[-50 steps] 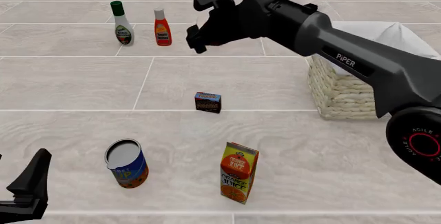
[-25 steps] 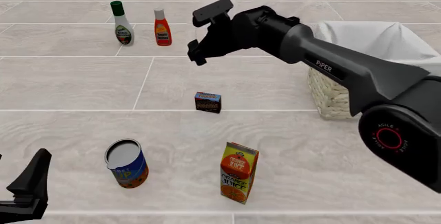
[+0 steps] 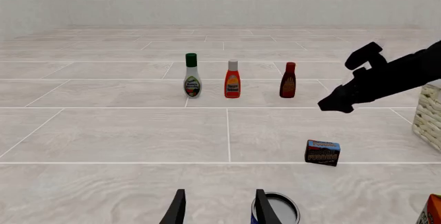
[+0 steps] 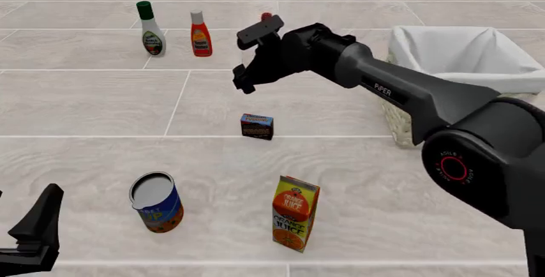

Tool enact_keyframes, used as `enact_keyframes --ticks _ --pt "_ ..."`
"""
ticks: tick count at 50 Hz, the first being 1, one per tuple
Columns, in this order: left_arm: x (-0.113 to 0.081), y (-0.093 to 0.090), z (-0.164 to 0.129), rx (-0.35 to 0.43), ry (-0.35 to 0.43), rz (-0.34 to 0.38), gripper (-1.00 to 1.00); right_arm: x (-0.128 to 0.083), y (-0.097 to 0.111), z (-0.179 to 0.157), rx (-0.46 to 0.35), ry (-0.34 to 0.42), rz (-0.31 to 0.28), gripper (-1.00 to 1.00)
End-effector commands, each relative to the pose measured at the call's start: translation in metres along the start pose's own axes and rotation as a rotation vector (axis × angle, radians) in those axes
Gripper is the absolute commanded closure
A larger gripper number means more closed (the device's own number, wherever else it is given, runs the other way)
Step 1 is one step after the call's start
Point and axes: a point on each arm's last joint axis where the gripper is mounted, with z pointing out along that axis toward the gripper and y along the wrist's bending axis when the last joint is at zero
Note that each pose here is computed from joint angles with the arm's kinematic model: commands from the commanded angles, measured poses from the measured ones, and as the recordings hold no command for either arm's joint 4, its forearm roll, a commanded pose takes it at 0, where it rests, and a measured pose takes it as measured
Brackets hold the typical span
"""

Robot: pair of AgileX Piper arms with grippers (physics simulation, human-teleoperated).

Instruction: Pick the chocolate pudding and place it in the basket.

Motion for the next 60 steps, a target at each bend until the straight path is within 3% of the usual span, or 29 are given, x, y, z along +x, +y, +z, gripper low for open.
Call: enact_keyframes --ticks 1,60 --pt "0.0 0.0 0.0 0.0 0.0 0.0 -1.0 0.006 -0.001 0.011 0.0 0.021 0.002 -1.0" --pt "0.0 0.0 0.0 0.0 0.0 0.0 -1.0 0.051 0.005 0.049 -0.011 0.106 0.038 -1.0"
